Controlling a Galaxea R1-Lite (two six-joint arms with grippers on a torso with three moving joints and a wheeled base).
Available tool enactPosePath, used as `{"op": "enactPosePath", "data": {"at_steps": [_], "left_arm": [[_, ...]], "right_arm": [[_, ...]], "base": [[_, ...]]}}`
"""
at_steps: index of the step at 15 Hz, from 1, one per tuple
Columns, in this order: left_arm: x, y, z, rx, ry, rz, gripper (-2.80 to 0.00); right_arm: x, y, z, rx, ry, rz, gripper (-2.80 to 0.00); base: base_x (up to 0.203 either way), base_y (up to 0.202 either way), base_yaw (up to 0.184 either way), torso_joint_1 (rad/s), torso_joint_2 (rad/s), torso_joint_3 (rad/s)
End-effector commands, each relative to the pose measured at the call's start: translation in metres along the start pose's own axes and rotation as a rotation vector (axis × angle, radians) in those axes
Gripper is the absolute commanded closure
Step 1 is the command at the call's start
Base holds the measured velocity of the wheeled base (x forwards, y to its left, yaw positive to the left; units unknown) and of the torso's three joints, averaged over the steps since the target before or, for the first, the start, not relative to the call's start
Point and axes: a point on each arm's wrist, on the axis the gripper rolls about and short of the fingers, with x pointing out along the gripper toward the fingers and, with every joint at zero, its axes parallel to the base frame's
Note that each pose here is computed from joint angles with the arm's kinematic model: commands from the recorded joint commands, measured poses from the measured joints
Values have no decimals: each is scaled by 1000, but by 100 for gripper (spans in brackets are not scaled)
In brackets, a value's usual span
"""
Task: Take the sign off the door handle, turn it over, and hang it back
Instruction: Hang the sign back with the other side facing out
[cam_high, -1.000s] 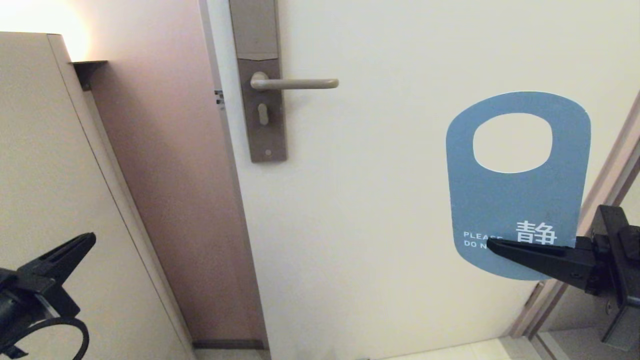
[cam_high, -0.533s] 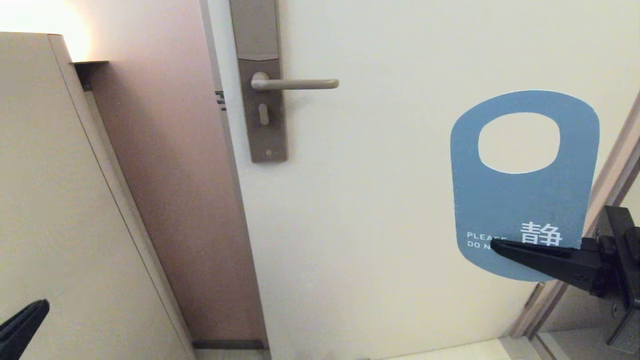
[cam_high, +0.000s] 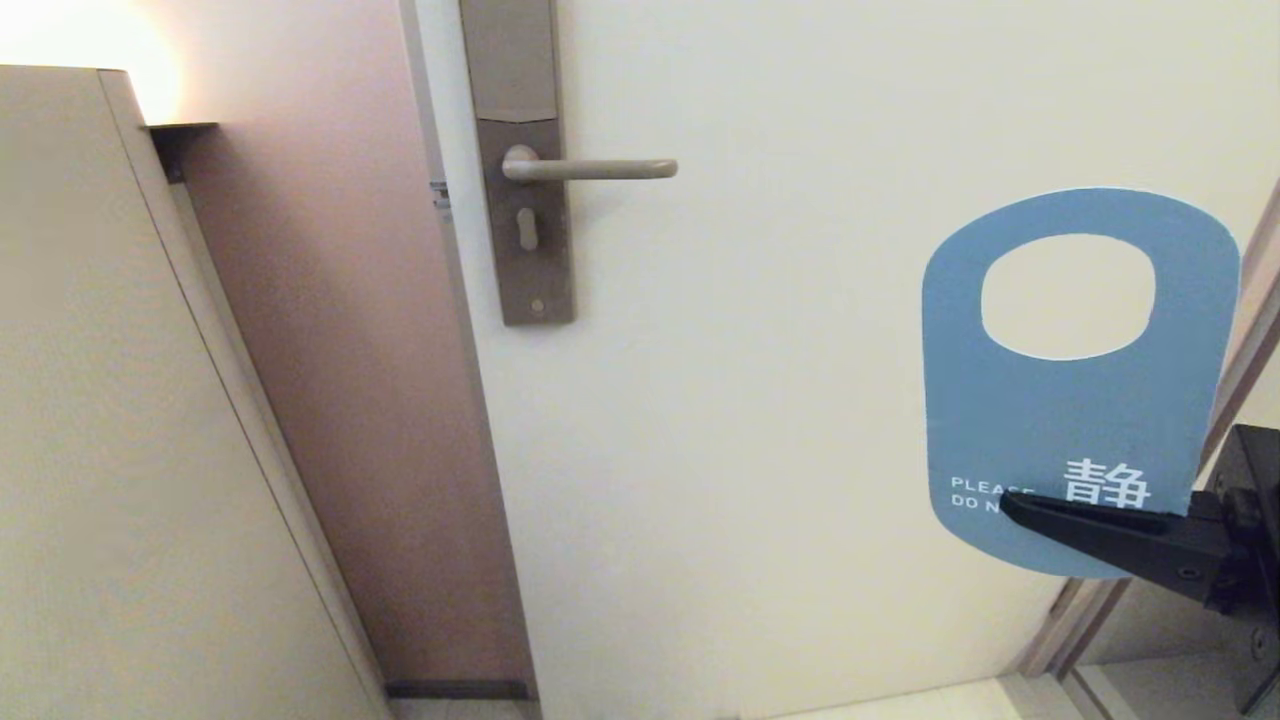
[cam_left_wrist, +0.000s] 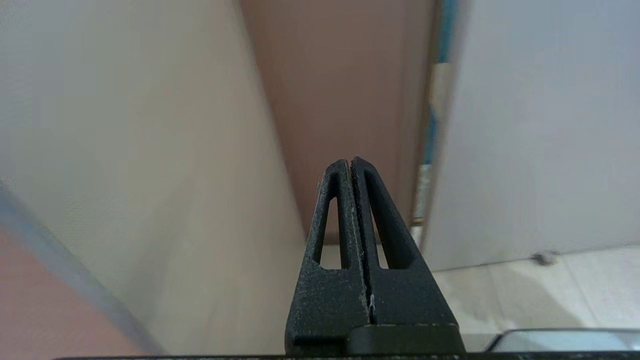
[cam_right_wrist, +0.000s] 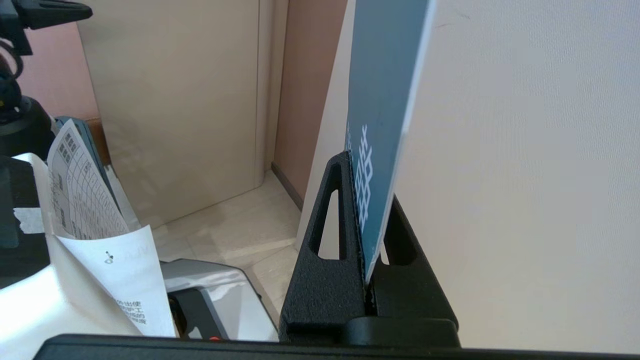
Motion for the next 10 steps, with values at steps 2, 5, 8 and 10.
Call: {"op": "enactPosePath", "data": {"at_steps": [2,5,8,10], "left_arm": [[-1,-1,-1,12,-8,-46,0],[-1,-1,0,60,-18,-39,0],[-3,-2,-1,106,50,-102,0],[-8,-2,-2,124,7,-168,0]], "right_arm": [[-1,1,-1,-1,0,2,0],[-2,1,-2,-1,0,3,0],[-2,2,-4,1,5,4,0],[-3,2,-4,0,2,3,0]], "base": [[0,0,0,0,0,0],[0,0,0,0,0,0],[0,0,0,0,0,0],[0,0,0,0,0,0]]}}
